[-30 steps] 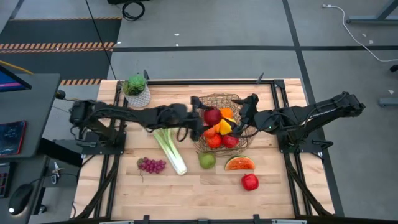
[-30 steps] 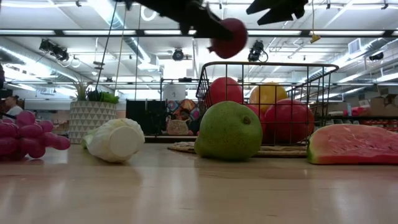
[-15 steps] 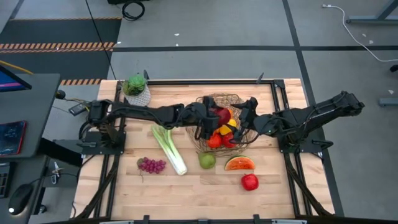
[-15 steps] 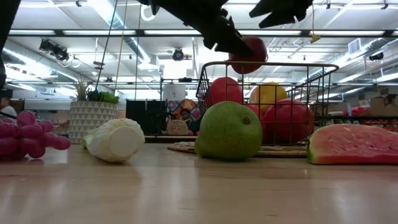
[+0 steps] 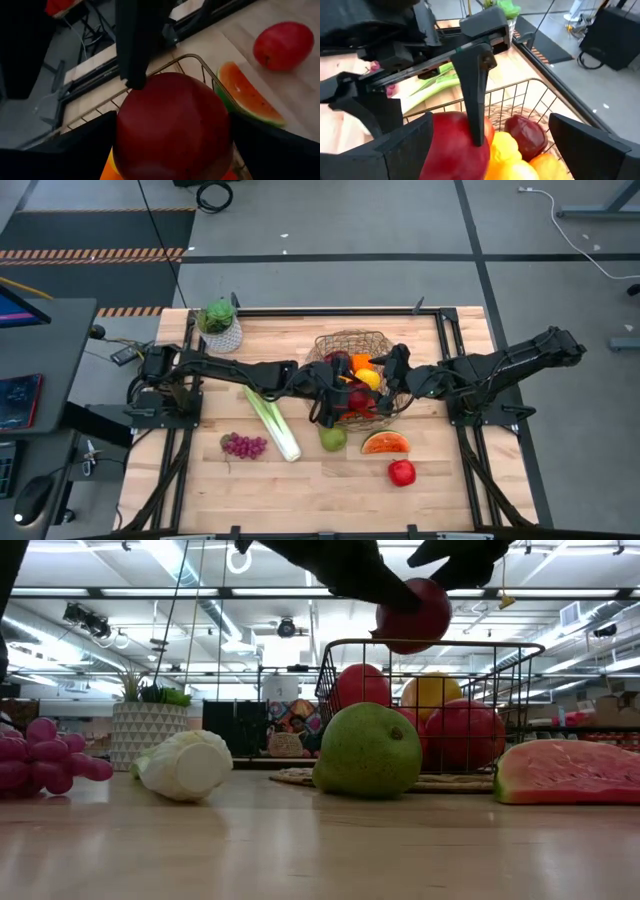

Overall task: Build produce basket
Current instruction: Put the red pomegranate into the brown wire basket, then put the green pear into the brown wire basket

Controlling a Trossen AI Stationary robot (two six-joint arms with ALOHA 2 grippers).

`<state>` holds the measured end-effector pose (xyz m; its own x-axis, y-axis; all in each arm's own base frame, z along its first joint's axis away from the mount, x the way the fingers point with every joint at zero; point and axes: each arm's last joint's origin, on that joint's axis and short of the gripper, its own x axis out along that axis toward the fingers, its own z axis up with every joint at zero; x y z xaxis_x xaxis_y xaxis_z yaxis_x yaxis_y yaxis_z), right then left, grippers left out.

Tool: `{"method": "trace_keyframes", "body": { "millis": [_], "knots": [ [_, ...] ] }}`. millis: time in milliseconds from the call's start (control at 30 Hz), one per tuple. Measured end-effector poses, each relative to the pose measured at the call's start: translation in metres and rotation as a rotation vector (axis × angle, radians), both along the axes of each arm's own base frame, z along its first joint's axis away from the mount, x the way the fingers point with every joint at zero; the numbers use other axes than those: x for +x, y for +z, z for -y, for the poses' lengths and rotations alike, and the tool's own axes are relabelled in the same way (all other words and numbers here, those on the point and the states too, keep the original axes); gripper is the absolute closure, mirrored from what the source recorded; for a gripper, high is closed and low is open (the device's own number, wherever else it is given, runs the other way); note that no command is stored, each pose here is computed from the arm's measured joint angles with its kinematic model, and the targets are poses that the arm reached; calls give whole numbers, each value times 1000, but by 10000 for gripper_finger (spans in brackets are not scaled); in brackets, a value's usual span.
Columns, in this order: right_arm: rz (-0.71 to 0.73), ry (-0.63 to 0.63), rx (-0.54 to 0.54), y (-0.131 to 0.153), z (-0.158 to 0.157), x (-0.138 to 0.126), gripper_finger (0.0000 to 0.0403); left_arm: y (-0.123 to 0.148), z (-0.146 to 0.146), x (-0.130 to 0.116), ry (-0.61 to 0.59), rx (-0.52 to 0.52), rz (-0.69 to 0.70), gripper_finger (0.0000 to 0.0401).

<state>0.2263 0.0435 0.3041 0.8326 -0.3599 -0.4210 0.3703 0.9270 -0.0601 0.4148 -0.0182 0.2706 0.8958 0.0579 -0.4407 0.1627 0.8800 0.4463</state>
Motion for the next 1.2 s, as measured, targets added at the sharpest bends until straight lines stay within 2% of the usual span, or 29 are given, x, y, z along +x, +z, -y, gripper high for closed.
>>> {"method": "trace_keyframes", "body": {
  "millis": [167,333,600,767,900,1200],
  "knots": [
    [22,-27,58,-2,-2,4,4,0,2,0,15,-62,5,19],
    [-25,-40,66,-18,-7,19,4,-1,2,0,13,-63,0,19],
    [9,-88,62,-9,-6,32,4,-1,6,-1,-74,-13,-9,19],
    [-46,-123,94,-22,-3,38,4,-2,9,-2,-92,6,-25,19],
    [-156,-125,92,-40,-5,42,4,-1,10,-2,-104,17,-23,19],
    [-137,-127,127,-35,-3,39,4,-3,10,-3,-127,72,-49,19]
  ]
}}
